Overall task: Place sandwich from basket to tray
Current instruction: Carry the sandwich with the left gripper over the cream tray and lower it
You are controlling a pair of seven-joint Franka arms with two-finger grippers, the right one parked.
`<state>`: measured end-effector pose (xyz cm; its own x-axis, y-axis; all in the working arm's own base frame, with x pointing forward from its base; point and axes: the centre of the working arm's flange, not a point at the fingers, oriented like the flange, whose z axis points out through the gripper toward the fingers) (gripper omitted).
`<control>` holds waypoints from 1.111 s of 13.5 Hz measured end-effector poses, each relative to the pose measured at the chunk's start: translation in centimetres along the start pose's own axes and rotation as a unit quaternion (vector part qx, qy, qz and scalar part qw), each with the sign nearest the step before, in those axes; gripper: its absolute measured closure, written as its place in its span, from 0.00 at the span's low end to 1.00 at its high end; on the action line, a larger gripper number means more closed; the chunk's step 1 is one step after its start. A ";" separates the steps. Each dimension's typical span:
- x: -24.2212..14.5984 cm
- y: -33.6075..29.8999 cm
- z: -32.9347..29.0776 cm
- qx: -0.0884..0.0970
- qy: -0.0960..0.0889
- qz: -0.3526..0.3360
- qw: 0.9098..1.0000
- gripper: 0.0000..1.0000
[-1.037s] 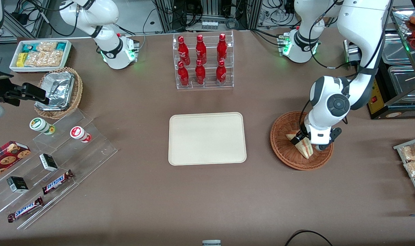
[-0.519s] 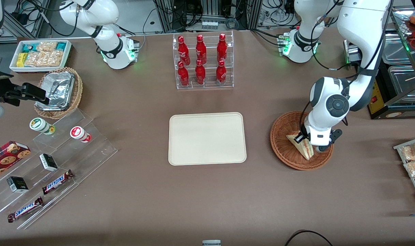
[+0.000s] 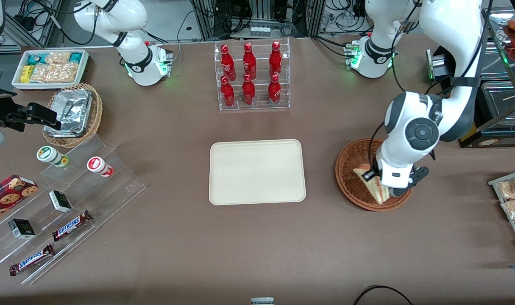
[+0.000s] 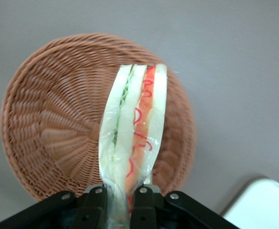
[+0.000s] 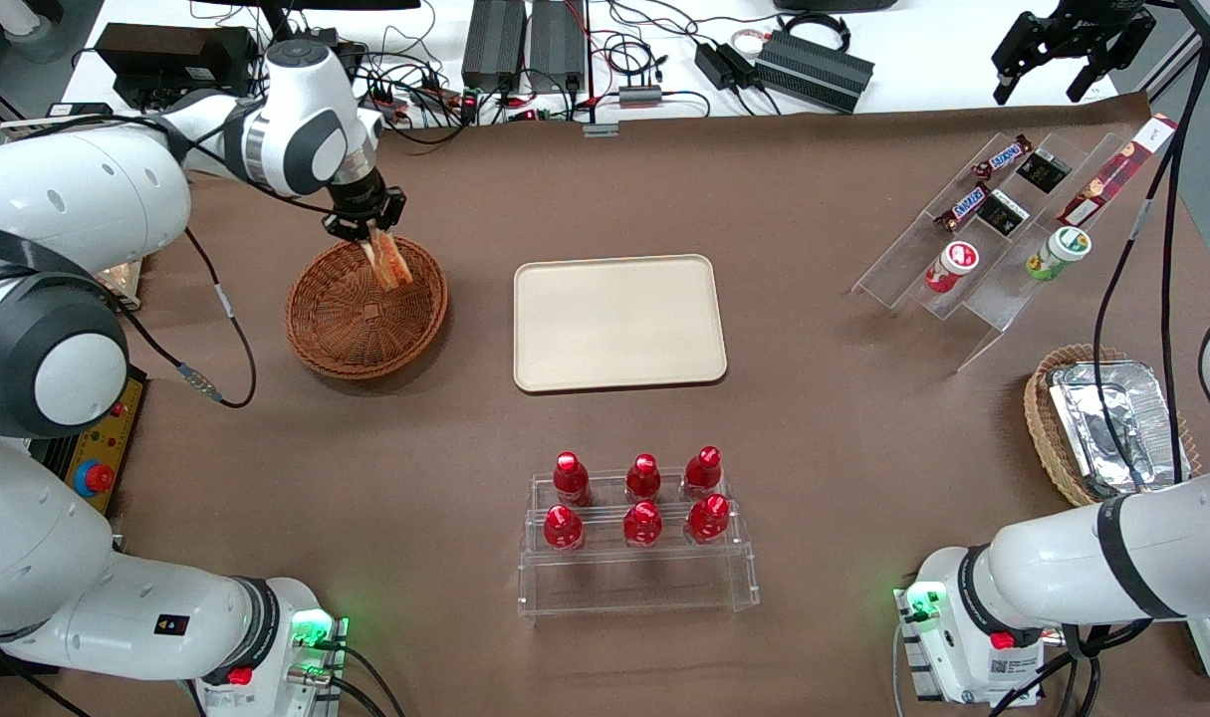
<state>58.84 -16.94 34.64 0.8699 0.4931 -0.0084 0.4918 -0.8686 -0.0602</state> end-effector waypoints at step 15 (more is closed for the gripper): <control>-19.5 26.1 4.9 -0.010 -0.051 0.148 0.988 0.83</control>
<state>54.48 -48.98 28.34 0.9679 0.2192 -0.1227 0.2183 -0.9757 -0.0206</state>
